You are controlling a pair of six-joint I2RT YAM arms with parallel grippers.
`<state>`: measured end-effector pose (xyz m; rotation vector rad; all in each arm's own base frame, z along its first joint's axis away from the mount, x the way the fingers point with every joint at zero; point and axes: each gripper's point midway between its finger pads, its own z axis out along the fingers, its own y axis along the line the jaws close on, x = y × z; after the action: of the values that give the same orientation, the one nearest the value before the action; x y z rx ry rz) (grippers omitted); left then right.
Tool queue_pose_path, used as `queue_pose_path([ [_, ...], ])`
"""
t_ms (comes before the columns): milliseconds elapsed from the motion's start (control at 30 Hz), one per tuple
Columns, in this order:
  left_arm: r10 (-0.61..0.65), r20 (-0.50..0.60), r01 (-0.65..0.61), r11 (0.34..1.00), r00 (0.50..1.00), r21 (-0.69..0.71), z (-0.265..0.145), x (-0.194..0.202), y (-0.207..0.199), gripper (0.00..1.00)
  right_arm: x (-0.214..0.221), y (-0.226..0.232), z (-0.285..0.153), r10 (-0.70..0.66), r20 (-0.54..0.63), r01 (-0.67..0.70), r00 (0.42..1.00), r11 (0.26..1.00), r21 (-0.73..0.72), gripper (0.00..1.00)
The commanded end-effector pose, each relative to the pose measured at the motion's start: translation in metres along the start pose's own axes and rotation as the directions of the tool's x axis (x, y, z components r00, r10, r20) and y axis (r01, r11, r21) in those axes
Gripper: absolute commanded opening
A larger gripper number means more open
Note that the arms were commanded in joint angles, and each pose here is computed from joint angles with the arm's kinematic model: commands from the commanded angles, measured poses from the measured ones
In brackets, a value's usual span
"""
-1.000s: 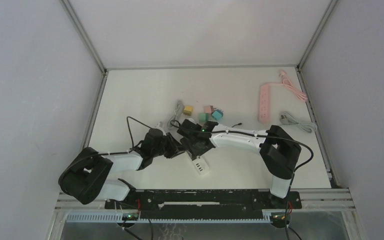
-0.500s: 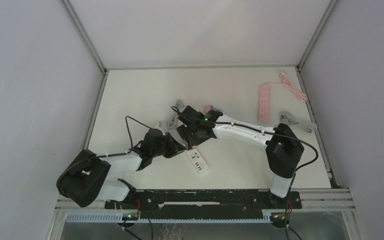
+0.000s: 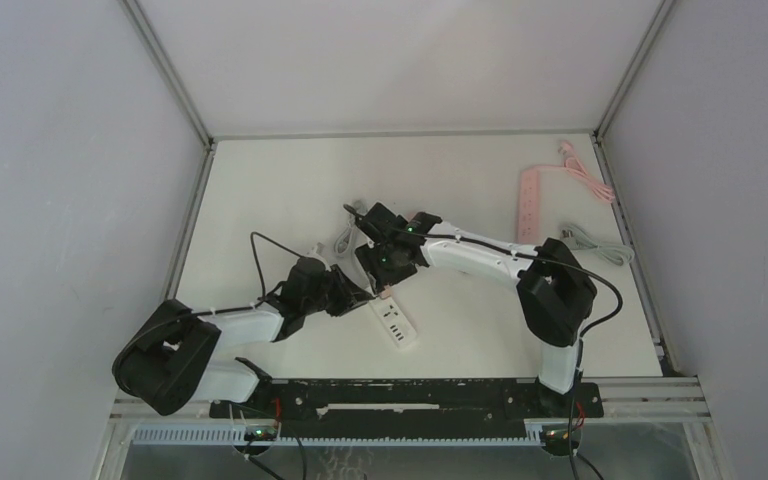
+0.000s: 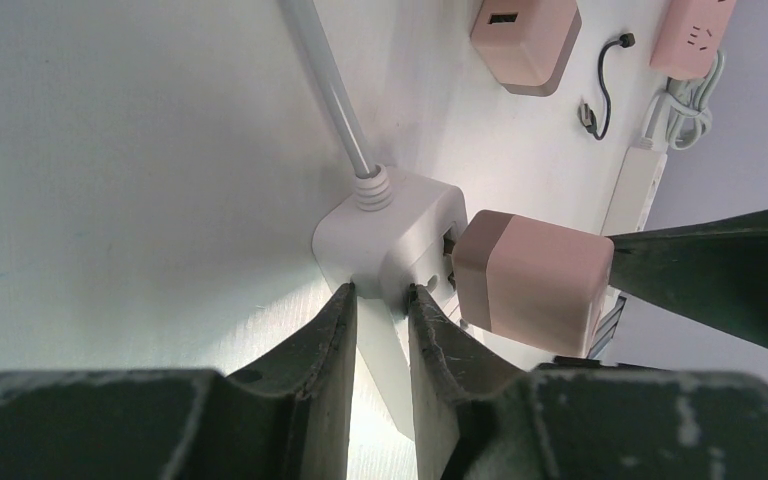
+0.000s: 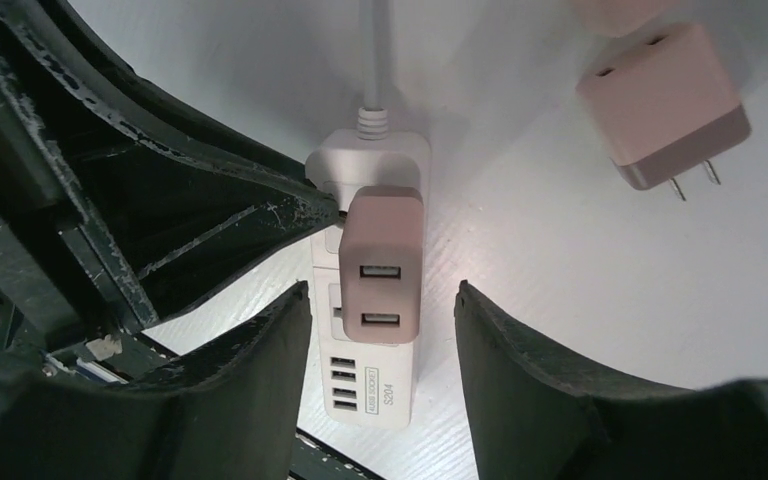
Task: Insert the plug
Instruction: Press the plug into the socket.
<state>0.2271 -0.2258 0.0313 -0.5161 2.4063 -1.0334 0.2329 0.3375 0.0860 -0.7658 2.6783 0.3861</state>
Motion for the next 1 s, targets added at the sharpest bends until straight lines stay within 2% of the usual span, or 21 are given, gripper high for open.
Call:
queue_pose_path([
  [0,0.029,0.002,-0.029,0.995,1.0,-0.098,-0.001,0.006,0.03,0.29,-0.023,0.011,-0.001,-0.007,0.054,0.01,0.999,0.998,-0.058,0.6],
  [133,0.026,-0.002,-0.026,0.995,1.0,-0.096,0.0,0.007,0.03,0.28,-0.023,0.01,0.004,-0.009,0.041,0.011,0.999,0.998,-0.058,0.53],
  [233,0.025,-0.003,-0.025,0.995,1.0,-0.097,0.0,0.007,0.031,0.28,-0.021,0.01,0.006,-0.014,0.03,0.016,0.999,0.998,-0.06,0.42],
  [500,0.024,0.0,-0.024,0.995,1.0,-0.099,0.0,0.007,0.031,0.28,-0.002,0.003,0.016,-0.051,-0.037,0.051,0.998,0.998,0.026,0.0],
  [800,0.022,0.001,-0.022,0.994,1.0,-0.105,0.0,0.007,0.033,0.28,0.037,-0.01,0.035,-0.137,-0.183,0.17,0.974,0.969,0.18,0.0],
  [967,0.018,0.0,-0.018,0.994,1.0,-0.109,0.0,0.007,0.034,0.28,0.053,-0.026,0.038,-0.084,-0.183,0.118,0.98,0.976,0.184,0.0],
])
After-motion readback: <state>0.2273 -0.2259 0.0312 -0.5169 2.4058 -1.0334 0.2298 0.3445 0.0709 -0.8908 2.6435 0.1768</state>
